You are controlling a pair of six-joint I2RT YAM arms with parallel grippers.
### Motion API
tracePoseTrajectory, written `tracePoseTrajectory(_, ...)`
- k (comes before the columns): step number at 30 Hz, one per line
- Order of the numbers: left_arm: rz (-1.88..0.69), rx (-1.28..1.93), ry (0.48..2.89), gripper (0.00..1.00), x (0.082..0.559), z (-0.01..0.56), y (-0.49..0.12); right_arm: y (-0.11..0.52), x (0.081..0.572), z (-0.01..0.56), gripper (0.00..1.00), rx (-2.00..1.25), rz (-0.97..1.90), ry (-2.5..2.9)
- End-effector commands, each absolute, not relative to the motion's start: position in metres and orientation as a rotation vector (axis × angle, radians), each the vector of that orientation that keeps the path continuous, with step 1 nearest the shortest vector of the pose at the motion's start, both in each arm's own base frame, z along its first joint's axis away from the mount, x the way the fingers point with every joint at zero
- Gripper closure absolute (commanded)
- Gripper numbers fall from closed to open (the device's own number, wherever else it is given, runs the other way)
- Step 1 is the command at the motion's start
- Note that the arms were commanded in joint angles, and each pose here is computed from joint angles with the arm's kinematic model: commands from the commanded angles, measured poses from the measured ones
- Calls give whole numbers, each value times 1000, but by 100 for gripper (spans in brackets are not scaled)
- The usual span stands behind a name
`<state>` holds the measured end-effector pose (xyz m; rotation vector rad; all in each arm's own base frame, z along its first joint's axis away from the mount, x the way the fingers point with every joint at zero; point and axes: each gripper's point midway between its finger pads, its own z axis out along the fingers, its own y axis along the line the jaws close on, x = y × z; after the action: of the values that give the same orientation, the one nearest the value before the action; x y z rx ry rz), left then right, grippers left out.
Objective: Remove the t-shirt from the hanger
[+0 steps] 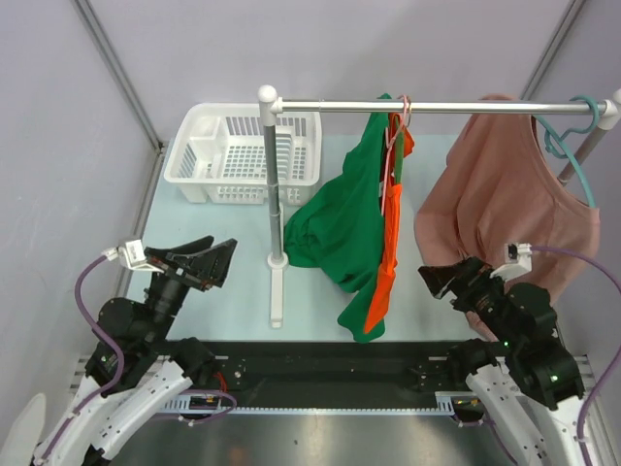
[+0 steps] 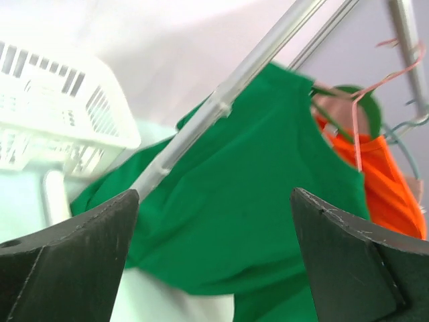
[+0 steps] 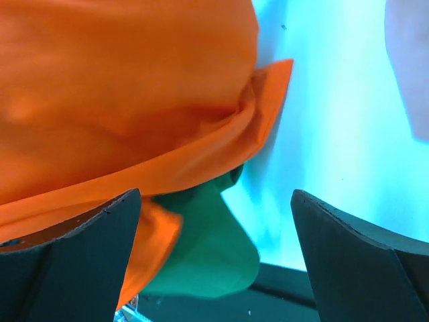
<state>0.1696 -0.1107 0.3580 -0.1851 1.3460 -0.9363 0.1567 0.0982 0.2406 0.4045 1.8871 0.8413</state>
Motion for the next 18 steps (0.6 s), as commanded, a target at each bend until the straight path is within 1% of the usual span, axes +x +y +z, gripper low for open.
tracePoseTrajectory(1, -913, -158, 1548, 0, 160, 323, -115, 91, 143, 274, 0, 260, 750, 1919)
tracePoseTrajectory(2, -970, -114, 1479, 0, 155, 337, -121, 93, 140, 292, 0, 219, 764, 1902)
tracePoseTrajectory(4, -1062, -16, 1374, 0, 145, 362, -134, 96, 142, 302, 0, 148, 735, 1933)
tracePoseTrajectory(7, -1170, 124, 1400, 0, 140, 373, -168, 102, 139, 332, 0, 51, 752, 1897)
tracePoseTrajectory(8, -1223, 207, 1379, 0, 128, 393, -177, 108, 136, 339, 0, 11, 784, 1890)
tracePoseTrajectory(9, -1221, 263, 1473, 6, 144, 383, -201, 110, 133, 350, 0, -11, 800, 1868)
tracePoseTrajectory(10, -1255, 308, 1439, 6, 140, 407, -208, 114, 135, 352, 0, -39, 811, 1880)
tracePoseTrajectory(11, -1318, 400, 1457, 9, 135, 409, -225, 115, 134, 354, 0, -46, 814, 1885)
tracePoseTrajectory(12, -1337, 428, 1507, 14, 146, 404, -244, 116, 132, 361, 0, -62, 818, 1872)
tracePoseTrajectory(13, -1359, 450, 1466, 15, 147, 424, -252, 119, 133, 362, 0, -81, 828, 1880)
tracePoseTrajectory(14, -1361, 479, 1457, 16, 145, 429, -264, 119, 131, 364, 0, -93, 831, 1876)
tracePoseTrajectory(15, -1336, 484, 1504, 17, 159, 422, -284, 120, 129, 370, 0, -104, 837, 1865)
tracePoseTrajectory(16, -1341, 509, 1491, 17, 152, 440, -294, 122, 128, 372, 0, -119, 847, 1866)
tracePoseTrajectory(17, -1274, 478, 1501, 19, 164, 443, -298, 122, 127, 375, 0, -129, 851, 1860)
tracePoseTrajectory(18, -1248, 482, 1545, 19, 176, 442, -315, 123, 124, 381, 0, -142, 862, 1847)
